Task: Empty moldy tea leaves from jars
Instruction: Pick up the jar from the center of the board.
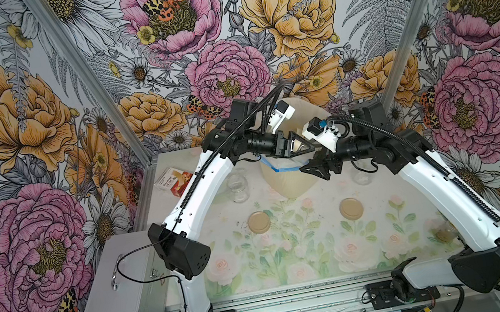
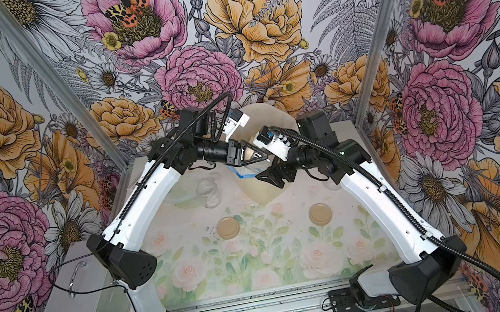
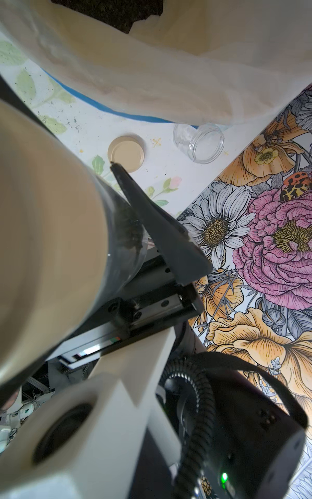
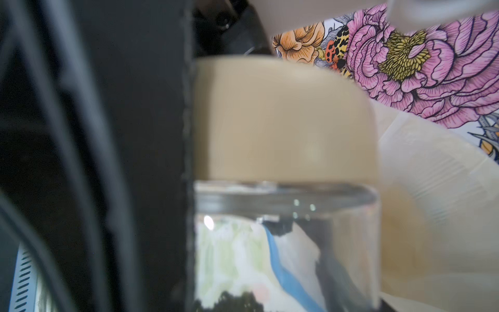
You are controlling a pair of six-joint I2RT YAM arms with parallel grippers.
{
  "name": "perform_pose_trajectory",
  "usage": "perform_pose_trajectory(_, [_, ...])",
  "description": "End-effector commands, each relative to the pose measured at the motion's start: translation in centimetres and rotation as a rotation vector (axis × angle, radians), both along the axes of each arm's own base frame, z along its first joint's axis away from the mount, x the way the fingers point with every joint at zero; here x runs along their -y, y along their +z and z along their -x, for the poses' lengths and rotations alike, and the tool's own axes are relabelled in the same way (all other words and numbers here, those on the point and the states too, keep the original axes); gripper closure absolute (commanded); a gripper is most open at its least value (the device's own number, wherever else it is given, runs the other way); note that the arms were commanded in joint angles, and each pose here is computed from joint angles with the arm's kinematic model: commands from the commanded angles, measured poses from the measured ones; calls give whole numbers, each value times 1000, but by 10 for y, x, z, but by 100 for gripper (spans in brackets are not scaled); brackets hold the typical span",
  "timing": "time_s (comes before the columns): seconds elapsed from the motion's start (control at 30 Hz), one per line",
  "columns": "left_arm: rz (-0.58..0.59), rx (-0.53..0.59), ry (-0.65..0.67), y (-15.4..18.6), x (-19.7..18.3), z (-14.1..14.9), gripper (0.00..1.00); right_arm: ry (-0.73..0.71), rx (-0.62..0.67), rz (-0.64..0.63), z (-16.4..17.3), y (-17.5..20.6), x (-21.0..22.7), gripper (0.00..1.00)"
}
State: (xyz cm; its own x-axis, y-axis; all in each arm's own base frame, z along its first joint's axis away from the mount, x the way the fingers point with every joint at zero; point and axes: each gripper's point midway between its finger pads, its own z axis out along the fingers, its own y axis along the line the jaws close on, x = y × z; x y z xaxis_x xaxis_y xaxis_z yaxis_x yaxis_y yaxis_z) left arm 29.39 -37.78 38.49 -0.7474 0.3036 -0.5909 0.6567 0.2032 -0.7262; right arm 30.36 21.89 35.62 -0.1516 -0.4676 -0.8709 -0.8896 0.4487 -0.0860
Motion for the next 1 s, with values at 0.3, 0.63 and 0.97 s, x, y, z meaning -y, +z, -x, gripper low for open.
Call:
perform_pose_trajectory(0.3, [49,-27,-87,6,0,15,26,12,43,-24,-2,9,-2,35])
perform_pose_trajectory(0.63, [39,-15,-81,3,1,14,1,24,28,-44,5,9,-4,42])
perform_pose_trajectory(0.97, [38,23,-39,8,-14,5,1,24,21,-86,9,17,-3,43])
